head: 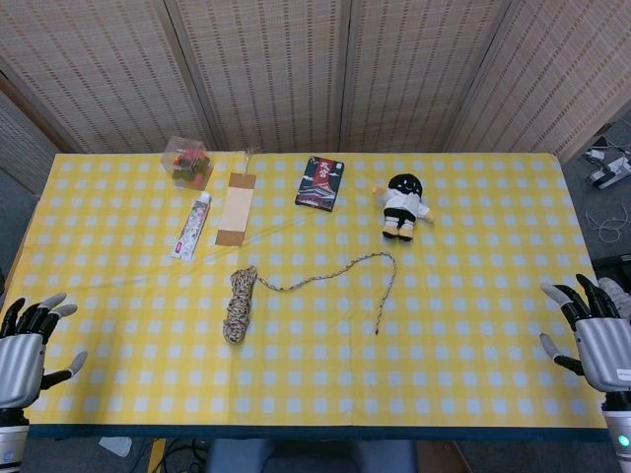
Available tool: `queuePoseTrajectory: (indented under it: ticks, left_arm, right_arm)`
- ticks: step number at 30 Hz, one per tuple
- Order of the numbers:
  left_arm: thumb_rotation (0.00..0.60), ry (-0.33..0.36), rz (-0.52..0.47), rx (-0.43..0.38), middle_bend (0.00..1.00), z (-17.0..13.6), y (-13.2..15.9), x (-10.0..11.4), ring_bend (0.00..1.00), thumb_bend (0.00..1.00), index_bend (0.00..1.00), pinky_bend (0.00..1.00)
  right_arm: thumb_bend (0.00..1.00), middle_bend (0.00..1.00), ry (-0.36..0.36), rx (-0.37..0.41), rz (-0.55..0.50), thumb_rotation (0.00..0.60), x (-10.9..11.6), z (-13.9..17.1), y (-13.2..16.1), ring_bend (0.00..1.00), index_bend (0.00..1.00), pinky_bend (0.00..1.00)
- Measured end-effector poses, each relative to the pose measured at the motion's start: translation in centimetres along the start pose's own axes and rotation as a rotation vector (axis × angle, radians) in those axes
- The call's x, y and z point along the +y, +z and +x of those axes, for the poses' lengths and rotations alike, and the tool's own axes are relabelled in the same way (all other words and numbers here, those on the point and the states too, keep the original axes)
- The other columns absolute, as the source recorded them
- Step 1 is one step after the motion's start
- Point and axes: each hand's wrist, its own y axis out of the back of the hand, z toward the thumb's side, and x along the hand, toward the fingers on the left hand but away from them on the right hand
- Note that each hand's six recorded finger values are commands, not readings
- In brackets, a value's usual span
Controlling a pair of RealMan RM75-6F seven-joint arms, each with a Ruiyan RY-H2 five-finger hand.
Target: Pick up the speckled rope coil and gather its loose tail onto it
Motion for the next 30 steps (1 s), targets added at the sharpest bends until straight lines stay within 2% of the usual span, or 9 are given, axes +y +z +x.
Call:
queuePoseTrajectory:
  ticks: [8, 14, 20, 26, 27, 29, 30]
  left_arm:
    - [0.600, -0.001, -0.007, -0.004, 0.18, 0.6, 0.0, -0.2, 0.17, 0.22, 0.33, 0.02]
    - [0.600, 0.005, -0.016, -0.077, 0.20, 1.5, 1.6, -0.1, 0.18, 0.22, 0.34, 0.02]
    - [0.600, 0.011, -0.036, -0.228, 0.29, 2.8, 4.8, 0.0, 0.23, 0.22, 0.40, 0.07]
    - [0.599, -0.050, -0.094, -0.420, 0.34, 4.2, 9.1, -0.9, 0.24, 0.22, 0.43, 0.07]
    - [0.548, -0.065, -0.095, -0.454, 0.35, 4.4, 9.9, -1.2, 0.24, 0.23, 0.43, 0.07]
    - [0.376, -0.088, -0.094, -0.495, 0.35, 4.8, 11.0, -1.7, 0.24, 0.23, 0.44, 0.07]
    - [0.268, -0.105, -0.094, -0.519, 0.36, 5.0, 11.8, -2.0, 0.24, 0.23, 0.44, 0.07]
  right_arm:
    - [0.28, 0.20, -0.015, -0.006, 0.007, 0.600, 0.5, -0.1, -0.2, 0.03, 0.19, 0.12]
    - [0.28, 0.20, -0.055, -0.010, 0.020, 0.600, 1.7, -0.5, -0.4, 0.03, 0.19, 0.12]
    - [0.29, 0.20, -0.076, -0.015, 0.034, 0.600, 2.6, -0.6, -0.5, 0.03, 0.19, 0.12]
    - [0.29, 0.20, -0.081, -0.017, 0.041, 0.600, 3.0, -0.7, -0.4, 0.03, 0.19, 0.12]
    - [0.29, 0.20, -0.081, -0.019, 0.041, 0.600, 3.0, -0.6, -0.5, 0.03, 0.19, 0.12]
    - [0.29, 0.20, -0.079, -0.022, 0.042, 0.600, 3.0, -0.6, -0.5, 0.03, 0.19, 0.12]
    - [0.29, 0.20, -0.079, -0.023, 0.044, 0.600, 3.0, -0.6, -0.5, 0.03, 0.19, 0.12]
